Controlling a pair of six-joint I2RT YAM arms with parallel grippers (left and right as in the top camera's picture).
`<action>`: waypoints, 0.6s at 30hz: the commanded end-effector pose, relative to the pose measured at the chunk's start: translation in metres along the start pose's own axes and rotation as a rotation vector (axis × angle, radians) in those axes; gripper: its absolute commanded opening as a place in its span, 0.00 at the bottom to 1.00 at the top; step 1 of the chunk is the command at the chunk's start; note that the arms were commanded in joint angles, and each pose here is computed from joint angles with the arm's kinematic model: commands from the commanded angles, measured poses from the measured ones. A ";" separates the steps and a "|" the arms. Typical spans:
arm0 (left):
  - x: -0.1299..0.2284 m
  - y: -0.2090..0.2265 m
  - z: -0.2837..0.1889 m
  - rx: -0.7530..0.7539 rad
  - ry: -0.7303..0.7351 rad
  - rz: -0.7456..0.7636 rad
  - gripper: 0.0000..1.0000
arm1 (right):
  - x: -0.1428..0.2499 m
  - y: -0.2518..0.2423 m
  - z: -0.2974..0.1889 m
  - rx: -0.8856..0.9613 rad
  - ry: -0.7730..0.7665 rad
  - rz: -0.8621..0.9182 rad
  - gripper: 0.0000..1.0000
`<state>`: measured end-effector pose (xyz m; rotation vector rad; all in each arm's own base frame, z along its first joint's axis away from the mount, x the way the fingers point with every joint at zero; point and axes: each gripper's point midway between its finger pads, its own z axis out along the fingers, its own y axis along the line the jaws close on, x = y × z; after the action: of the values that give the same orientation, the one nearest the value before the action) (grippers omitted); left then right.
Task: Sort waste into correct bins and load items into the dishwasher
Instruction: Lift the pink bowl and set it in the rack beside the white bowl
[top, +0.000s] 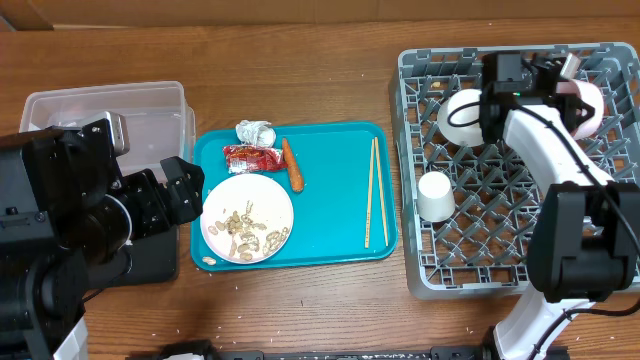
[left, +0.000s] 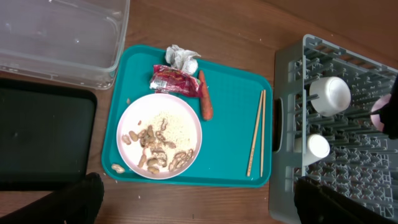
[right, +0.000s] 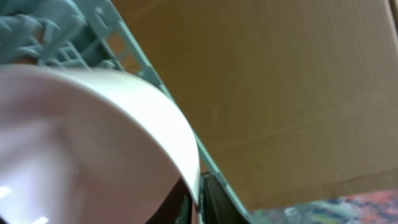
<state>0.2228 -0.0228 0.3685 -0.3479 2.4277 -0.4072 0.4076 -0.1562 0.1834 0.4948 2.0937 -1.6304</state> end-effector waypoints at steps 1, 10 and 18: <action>-0.002 -0.005 -0.003 0.019 -0.009 0.018 1.00 | -0.010 0.017 -0.031 -0.067 -0.061 -0.024 0.51; -0.002 -0.005 -0.003 0.019 -0.009 0.018 1.00 | -0.014 0.027 -0.092 -0.236 -0.134 -0.036 0.93; -0.002 -0.005 -0.003 0.019 -0.009 0.018 1.00 | -0.014 0.010 -0.247 -1.121 -0.058 -0.002 0.84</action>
<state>0.2229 -0.0227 0.3685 -0.3478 2.4273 -0.4072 0.4053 0.0091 0.1884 0.0753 2.4643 -0.9253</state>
